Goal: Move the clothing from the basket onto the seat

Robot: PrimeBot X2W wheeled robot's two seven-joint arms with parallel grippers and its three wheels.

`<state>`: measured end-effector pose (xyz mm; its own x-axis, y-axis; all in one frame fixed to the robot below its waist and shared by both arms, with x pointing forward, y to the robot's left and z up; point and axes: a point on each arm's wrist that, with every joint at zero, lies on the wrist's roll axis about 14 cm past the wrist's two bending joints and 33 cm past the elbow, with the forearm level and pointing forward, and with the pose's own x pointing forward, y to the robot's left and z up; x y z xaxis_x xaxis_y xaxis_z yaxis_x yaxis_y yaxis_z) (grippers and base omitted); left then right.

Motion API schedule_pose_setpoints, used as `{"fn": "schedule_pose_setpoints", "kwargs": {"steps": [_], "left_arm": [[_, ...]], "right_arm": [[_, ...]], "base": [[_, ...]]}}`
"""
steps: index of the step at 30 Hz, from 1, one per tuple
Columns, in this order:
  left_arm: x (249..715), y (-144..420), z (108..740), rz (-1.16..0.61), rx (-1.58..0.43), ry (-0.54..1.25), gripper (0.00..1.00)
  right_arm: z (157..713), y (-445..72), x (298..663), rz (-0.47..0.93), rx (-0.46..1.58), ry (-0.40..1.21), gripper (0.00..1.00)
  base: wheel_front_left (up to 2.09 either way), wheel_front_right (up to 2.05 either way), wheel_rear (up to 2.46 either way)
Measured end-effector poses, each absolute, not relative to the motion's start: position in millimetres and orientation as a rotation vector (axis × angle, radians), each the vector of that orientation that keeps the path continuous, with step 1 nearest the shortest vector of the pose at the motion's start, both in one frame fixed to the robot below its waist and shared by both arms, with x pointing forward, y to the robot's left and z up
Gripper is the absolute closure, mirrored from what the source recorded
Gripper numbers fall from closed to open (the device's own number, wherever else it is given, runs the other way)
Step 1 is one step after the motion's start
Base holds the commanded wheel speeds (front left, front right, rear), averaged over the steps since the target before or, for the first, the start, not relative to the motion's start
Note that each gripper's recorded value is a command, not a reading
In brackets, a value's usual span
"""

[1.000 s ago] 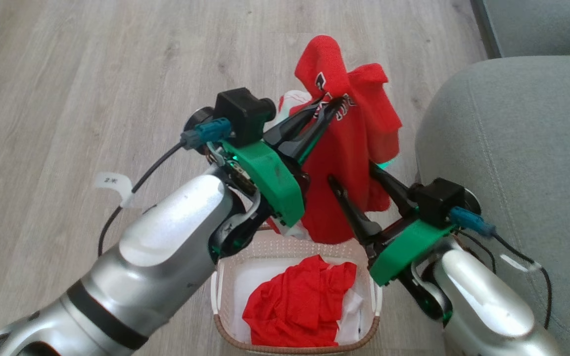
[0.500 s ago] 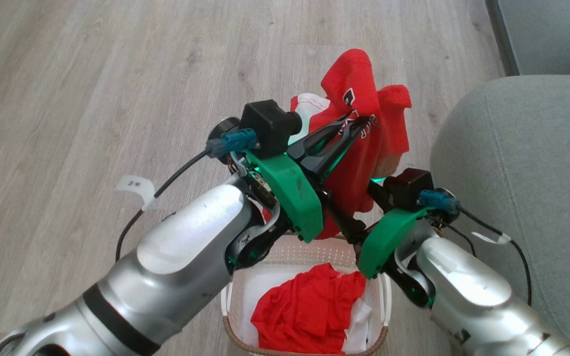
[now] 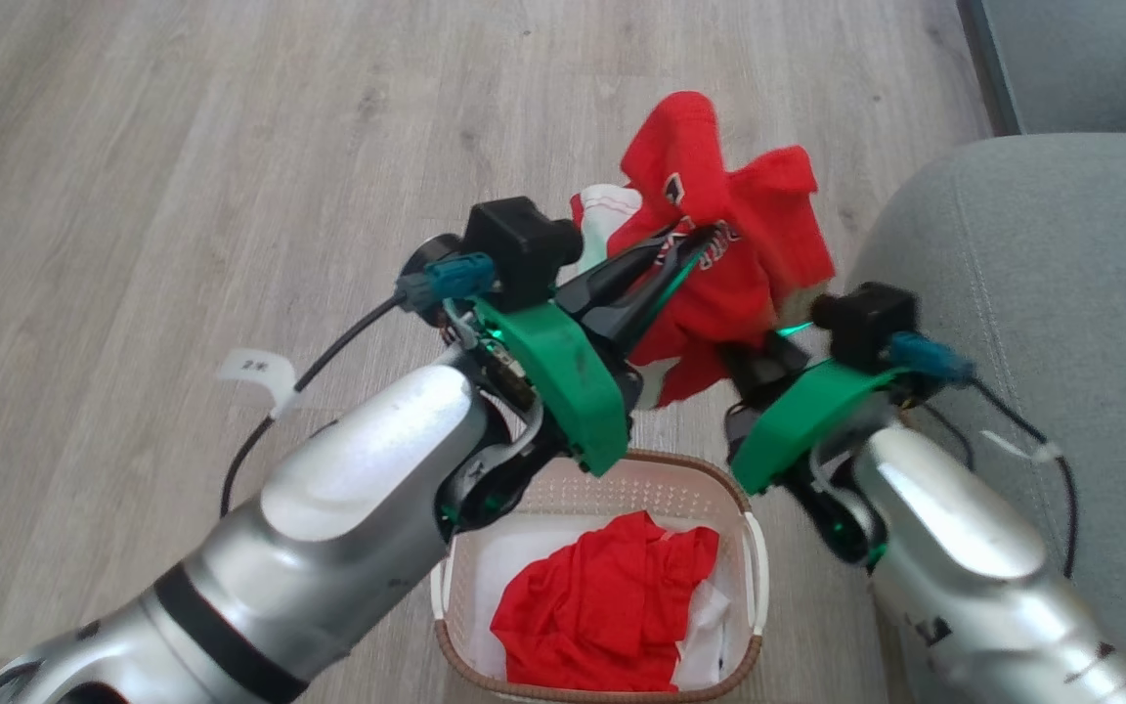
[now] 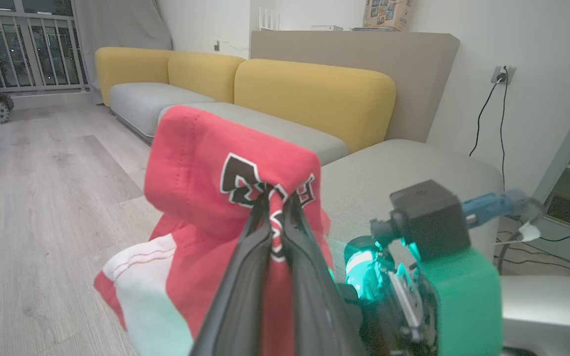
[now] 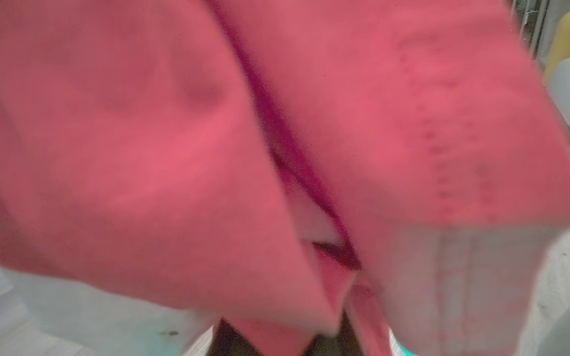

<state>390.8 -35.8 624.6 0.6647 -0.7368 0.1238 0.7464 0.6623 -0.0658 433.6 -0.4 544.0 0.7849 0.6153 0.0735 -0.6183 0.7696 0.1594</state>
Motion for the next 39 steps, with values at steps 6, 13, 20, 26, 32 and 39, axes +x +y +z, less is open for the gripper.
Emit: {"fn": "schedule_pose_setpoints", "kwargs": {"steps": [6, 13, 20, 26, 32, 39], "left_arm": [[395, -26, 609, -0.81, -0.127, -0.051, 1.0], [392, -24, 593, -0.796, -0.143, -0.014, 1.0], [379, -38, 586, -0.846, -0.163, 0.001, 0.0], [372, -55, 585, -0.895, -0.178, 0.001, 0.0], [371, -69, 576, -0.938, -0.171, 0.023, 0.0], [365, -95, 570, -1.024, -0.164, 0.025, 0.0]], "right_arm": [[555, -29, 435, 0.579, 0.212, -0.086, 1.0], [567, -60, 429, 0.475, 0.245, -0.161, 1.0], [582, -94, 423, 0.383, 0.236, -0.232, 1.0], [585, -124, 417, 0.301, 0.239, -0.257, 1.0], [591, -165, 404, 0.191, 0.227, -0.296, 1.0], [582, -200, 382, 0.089, 0.216, -0.287, 1.0]], "base": [[0.0, 0.0, 0.0], [0.0, 0.0, 0.0], [0.0, 0.0, 0.0], [0.0, 0.0, 0.0], [0.0, 0.0, 0.0], [0.0, 0.0, 0.0]]}}
